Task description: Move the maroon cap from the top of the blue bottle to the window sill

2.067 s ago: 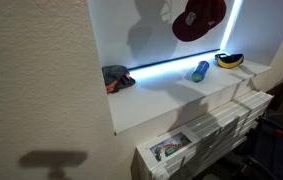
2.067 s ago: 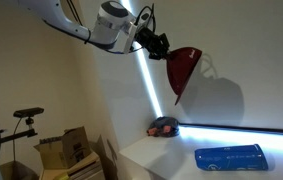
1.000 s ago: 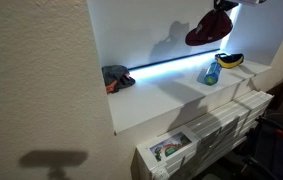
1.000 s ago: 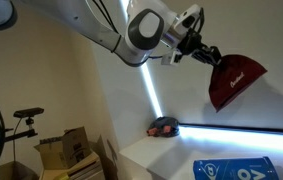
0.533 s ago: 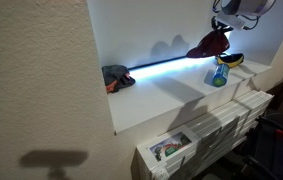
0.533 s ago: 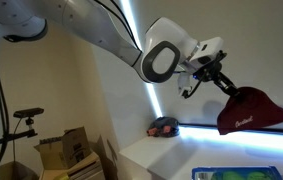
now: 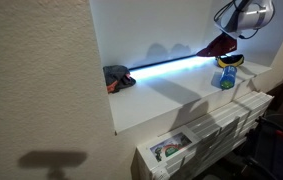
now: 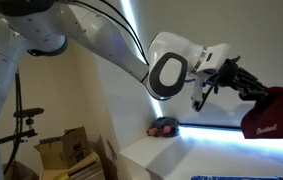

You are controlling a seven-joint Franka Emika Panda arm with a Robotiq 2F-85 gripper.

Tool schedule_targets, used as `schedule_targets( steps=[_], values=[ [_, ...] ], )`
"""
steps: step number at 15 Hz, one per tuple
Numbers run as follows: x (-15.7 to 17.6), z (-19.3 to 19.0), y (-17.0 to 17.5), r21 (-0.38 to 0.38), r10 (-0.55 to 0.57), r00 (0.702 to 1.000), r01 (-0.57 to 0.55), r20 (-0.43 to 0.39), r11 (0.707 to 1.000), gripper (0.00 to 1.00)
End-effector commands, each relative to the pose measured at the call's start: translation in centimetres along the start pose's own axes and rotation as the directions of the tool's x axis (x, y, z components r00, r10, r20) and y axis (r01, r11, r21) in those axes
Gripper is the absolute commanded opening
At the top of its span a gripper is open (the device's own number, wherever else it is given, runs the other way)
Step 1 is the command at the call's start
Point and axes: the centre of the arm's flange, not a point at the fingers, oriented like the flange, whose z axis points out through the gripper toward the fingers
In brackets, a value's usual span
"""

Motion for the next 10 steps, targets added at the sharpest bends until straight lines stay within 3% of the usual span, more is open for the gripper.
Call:
schedule_targets(
  steps=[1,3,10],
  values=[
    [1.0,0.0,0.8,0.006,0.012,1.000,-0.012,-0.028,1.000,0.22],
    [2.8,0.2,2.2,-0.003,0.030,0.998,-0.030,-0.058,1.000,0.37],
    [2.6,0.1,2.0,0.003,0.028,0.998,-0.028,-0.058,1.000,0.37]
  ],
)
